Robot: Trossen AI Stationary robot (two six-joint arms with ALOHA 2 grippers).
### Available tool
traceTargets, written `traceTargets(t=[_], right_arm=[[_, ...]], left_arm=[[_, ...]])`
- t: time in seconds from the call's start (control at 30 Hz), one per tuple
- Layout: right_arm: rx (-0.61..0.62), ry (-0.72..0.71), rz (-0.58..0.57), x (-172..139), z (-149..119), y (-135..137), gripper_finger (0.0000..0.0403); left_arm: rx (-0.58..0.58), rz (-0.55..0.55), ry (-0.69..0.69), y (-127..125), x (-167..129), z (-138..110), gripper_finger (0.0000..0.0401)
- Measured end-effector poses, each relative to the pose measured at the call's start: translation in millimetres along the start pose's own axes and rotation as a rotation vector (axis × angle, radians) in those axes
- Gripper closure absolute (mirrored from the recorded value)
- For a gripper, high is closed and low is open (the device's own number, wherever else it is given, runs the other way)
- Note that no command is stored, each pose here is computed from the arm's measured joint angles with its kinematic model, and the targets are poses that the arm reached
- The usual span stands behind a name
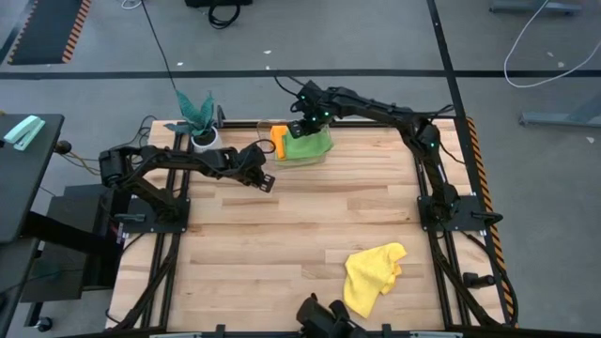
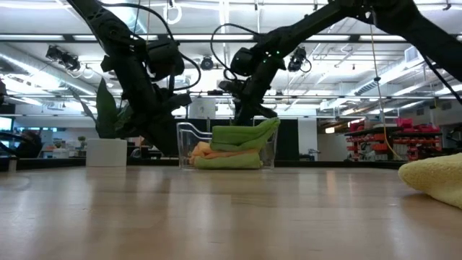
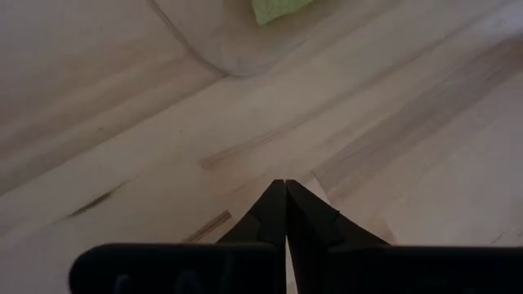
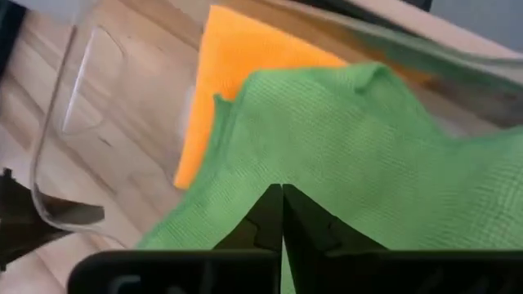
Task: Fold microfiber towels
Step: Put the green microfiber cloth into the transparent bin
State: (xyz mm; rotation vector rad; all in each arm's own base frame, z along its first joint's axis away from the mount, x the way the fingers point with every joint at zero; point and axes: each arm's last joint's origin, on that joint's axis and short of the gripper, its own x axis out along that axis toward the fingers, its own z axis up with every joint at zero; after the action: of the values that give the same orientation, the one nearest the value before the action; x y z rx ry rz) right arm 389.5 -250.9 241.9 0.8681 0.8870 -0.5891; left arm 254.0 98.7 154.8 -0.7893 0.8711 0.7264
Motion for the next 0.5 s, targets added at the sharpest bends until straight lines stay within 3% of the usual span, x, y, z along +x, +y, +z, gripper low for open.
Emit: traceTargets(t=[0.27, 0.37, 0.5], right_arm=[[-0.012, 0.052, -0.016, 30, -4, -5, 0.0396], [-0.075, 0.053, -0.049, 39, -8, -2, 0.0399], [-0.221, 0.015, -0.18, 47, -14, 4, 0.0399]], left_arm=[[-0.027, -0.016, 0.001, -6, 0, -4, 0.0371], [-0.033, -0.025, -0.002, -9, -1, -5, 0.0373], [-0.037, -0.039, -0.004, -13, -1, -8, 0.0383]])
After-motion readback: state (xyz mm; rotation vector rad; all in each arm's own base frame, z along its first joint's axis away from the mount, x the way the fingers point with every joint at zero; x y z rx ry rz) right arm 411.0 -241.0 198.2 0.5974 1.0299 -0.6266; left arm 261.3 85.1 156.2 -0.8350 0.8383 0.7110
